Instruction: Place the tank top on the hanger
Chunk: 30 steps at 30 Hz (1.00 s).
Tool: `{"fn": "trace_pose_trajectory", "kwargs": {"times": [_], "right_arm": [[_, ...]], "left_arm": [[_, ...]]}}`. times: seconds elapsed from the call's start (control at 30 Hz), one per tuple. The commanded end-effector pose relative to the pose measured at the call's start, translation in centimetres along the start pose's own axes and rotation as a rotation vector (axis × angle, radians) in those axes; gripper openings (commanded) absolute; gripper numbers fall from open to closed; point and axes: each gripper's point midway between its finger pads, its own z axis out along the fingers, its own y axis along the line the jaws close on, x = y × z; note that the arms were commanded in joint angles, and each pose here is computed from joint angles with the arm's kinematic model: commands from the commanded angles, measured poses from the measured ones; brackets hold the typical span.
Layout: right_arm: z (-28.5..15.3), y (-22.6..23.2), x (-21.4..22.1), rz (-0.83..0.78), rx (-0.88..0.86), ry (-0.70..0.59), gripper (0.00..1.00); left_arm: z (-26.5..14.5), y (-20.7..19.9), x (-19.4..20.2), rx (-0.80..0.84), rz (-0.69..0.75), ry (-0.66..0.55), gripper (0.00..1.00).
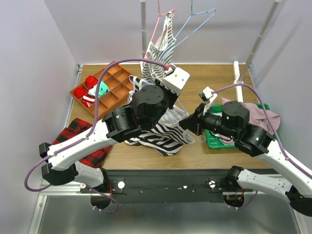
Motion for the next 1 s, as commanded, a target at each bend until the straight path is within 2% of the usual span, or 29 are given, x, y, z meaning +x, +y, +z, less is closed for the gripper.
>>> {"fn": "trace_pose_trajectory", "kwargs": {"times": [0.0, 0.03, 0.17, 0.37, 0.6, 0.77, 0.87, 0.9, 0.97], "right_arm": [[-0.2, 0.0, -0.3, 0.006, -0.001, -0.036, 0.01], [-0.2, 0.0, -0.2, 0.009, 0.000, -0.039, 0.01], [-0.4, -0.2, 0.0, 0.016, 0.008, -0.060, 0.01], [-1.6, -0.4, -0.1, 0.030, 0.020, -0.103, 0.01], [-3.1, -1.5, 0.5, 0.082, 0.070, -0.167, 0.01], [-4.6, -2.6, 0.5, 0.146, 0.134, -0.229, 0.01], [-6.4, -4.0, -1.1, 0.226, 0.236, -0.292, 0.01], [-7.3, -5.6, -1.6, 0.259, 0.334, -0.329, 0.01], [-8.5, -6.7, -1.9, 0.313, 0.416, -0.355, 0.01]], "left_arm": [[-0.6, 0.3, -1.6, 0.002, -0.084, -0.065, 0.10], [-0.6, 0.4, -1.7, 0.000, -0.092, -0.069, 0.16], [-0.8, 0.7, -1.5, -0.015, -0.094, -0.065, 0.57], [-2.0, 1.6, -1.2, -0.017, -0.098, -0.071, 0.97], [-3.5, 2.5, -0.4, -0.019, -0.137, -0.085, 0.99], [-5.8, 4.2, -2.1, -0.014, -0.233, -0.187, 0.99], [-6.9, 4.8, -2.5, -0.009, -0.283, -0.216, 0.96], [-7.0, 4.9, -2.5, -0.009, -0.290, -0.219, 0.95], [-7.5, 5.2, -2.6, -0.007, -0.302, -0.224, 0.94]]}}
